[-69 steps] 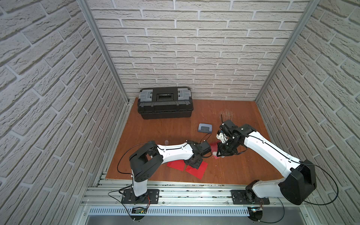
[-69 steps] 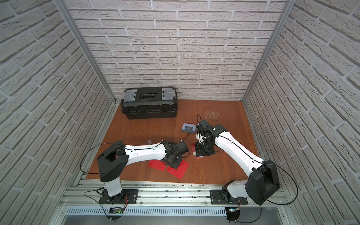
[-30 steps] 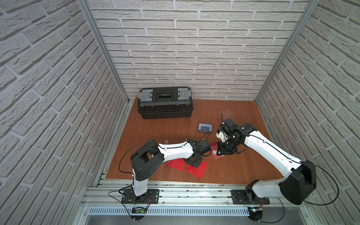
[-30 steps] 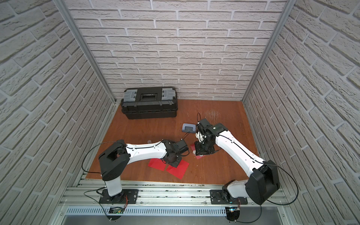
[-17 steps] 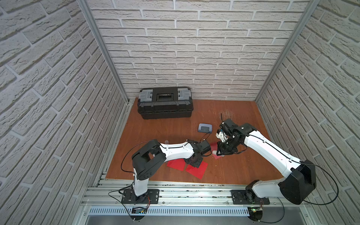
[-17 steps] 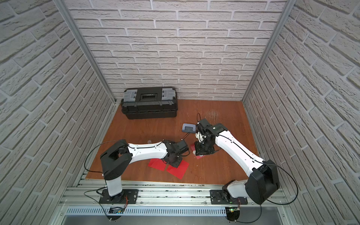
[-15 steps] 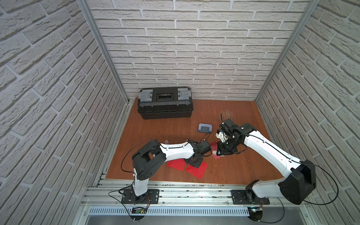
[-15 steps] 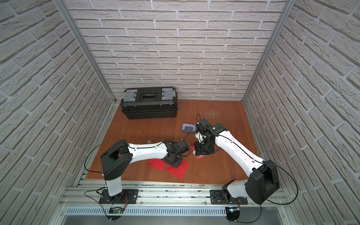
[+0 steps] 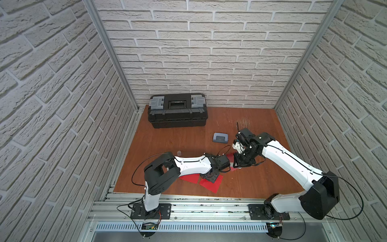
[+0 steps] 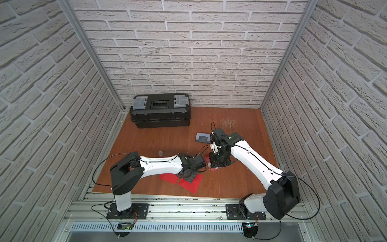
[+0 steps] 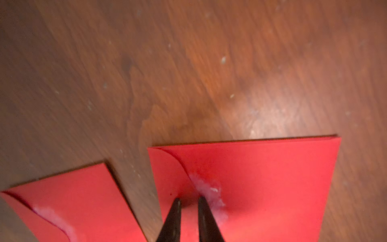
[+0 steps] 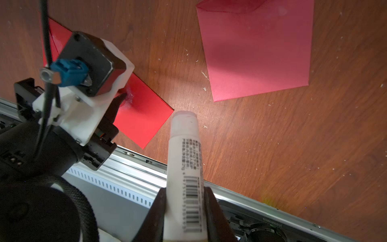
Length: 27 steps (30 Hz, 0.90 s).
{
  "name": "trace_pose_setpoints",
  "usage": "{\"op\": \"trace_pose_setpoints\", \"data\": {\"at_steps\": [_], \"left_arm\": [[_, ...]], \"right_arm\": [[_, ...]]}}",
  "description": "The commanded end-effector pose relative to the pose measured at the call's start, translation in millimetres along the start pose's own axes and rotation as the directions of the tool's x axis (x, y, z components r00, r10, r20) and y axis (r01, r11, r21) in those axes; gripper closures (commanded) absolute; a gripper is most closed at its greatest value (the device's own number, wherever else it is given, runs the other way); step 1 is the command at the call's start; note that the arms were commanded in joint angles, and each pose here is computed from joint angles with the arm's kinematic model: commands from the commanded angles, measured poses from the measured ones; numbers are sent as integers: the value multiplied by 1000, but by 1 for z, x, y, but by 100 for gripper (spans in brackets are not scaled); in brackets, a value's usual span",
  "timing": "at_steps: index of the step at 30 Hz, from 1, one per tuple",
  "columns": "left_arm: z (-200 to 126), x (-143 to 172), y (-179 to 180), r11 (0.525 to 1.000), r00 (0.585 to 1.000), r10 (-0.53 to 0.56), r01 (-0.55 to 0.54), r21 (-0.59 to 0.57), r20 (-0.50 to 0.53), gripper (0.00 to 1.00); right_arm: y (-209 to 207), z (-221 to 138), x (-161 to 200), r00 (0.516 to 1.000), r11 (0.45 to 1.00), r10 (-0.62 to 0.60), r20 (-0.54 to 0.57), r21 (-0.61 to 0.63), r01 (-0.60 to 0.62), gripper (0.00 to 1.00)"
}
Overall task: Seal the envelope with a glue stick
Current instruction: Seal the envelope at the center of the board.
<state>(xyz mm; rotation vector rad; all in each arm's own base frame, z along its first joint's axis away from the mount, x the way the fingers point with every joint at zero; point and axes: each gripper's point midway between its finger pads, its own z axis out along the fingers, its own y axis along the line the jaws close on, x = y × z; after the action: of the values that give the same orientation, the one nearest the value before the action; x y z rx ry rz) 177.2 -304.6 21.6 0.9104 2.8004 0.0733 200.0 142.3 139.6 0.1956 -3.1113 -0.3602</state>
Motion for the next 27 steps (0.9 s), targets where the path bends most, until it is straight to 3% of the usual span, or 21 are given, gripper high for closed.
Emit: {"op": "trace_pose_setpoints", "data": {"at_steps": [1,6,19,27], "left_arm": [[-17,-6,4,998,998,-45,43,48,38,81],[-22,-16,11,995,995,-78,74,66,69,81],[-1,-6,3,993,997,-75,74,96,9,80],[22,14,9,999,997,-34,34,5,-64,81]], "right_arm": [[4,-6,-3,1000,1000,-15,17,2,15,97],[4,-5,-4,1000,1000,-16,16,2,16,97],[4,-6,-3,1000,1000,-17,14,9,17,97],[4,-6,-2,1000,1000,-16,9,10,16,97]]}}
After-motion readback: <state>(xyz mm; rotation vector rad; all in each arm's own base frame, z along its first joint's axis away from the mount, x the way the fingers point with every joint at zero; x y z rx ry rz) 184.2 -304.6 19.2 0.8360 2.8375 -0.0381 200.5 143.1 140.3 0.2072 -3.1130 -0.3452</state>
